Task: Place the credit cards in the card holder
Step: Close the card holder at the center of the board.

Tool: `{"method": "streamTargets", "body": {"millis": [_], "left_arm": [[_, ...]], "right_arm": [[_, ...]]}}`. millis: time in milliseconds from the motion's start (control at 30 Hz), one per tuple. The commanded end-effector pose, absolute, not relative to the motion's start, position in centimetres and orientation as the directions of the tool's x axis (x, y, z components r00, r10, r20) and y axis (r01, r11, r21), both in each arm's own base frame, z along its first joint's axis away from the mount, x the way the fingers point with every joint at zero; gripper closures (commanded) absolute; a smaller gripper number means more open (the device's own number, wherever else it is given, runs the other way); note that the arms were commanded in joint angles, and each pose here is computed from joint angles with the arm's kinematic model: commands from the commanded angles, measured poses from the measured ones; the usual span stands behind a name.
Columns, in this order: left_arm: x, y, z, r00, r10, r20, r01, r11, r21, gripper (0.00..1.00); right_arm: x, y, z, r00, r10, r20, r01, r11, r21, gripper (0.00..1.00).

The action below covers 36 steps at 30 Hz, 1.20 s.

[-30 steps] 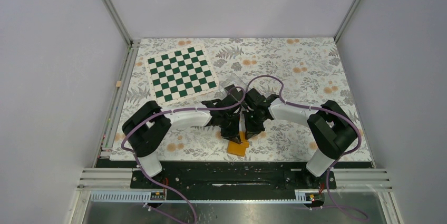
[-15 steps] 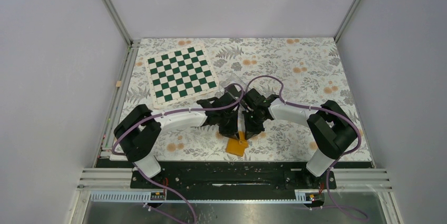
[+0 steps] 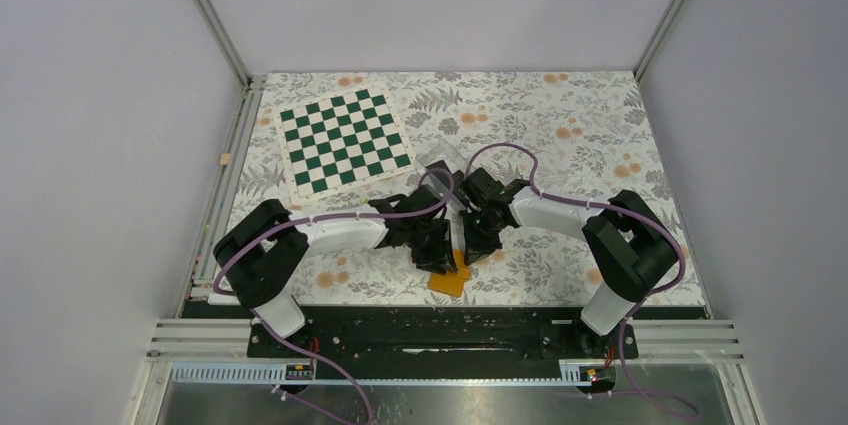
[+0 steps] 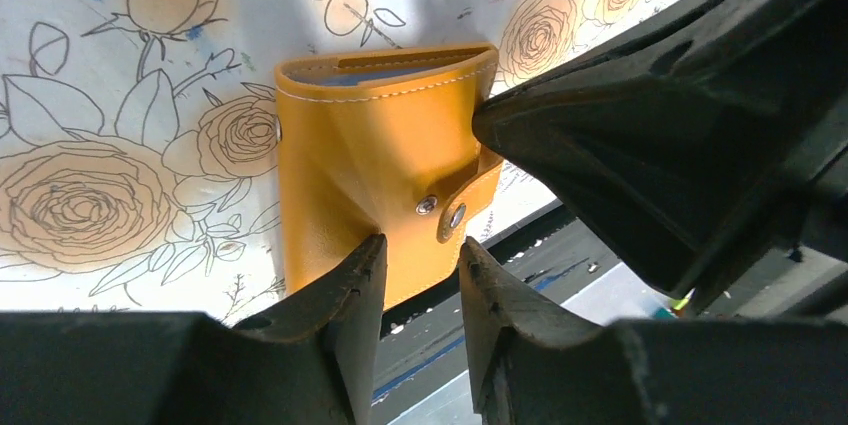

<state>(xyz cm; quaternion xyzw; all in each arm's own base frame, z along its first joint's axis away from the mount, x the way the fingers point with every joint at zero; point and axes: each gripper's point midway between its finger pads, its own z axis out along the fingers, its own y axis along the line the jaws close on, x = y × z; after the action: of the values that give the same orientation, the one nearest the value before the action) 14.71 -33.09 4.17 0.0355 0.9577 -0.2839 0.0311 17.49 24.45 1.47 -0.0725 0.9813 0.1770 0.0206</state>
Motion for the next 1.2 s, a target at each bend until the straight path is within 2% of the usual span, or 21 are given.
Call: {"method": "streamTargets", "body": {"millis": [0,433,567,1167], "left_arm": [[14.9,-34.4,5.3,-0.998,0.0,-0.067,0.043,0.766,-0.641,0.68],[15.5,-34.7,4.4,-0.999,-0.004,-0.049,0.028,0.779,-0.627,0.86],[15.5,-34.7,4.5,-0.999,0.002,-0.05,0.033,0.777,-0.628,1.0],[16.8,-34.5,7.4,-0.99,-0.016,-0.14,0.081,0.752,-0.655,1.0]], "right_arm": [[16.5,23.5,0.5,-0.987,-0.154,-0.035,-0.157,0.94,0.303,0.96],[16.4,23.4,0.4,-0.987,-0.156,-0.031,-0.158,0.941,0.3,0.96],[16.4,23.4,0.5,-0.987,-0.156,-0.033,-0.158,0.94,0.301,0.96],[16.6,23.4,0.9,-0.987,-0.155,-0.047,-0.162,0.94,0.3,0.96]]}}
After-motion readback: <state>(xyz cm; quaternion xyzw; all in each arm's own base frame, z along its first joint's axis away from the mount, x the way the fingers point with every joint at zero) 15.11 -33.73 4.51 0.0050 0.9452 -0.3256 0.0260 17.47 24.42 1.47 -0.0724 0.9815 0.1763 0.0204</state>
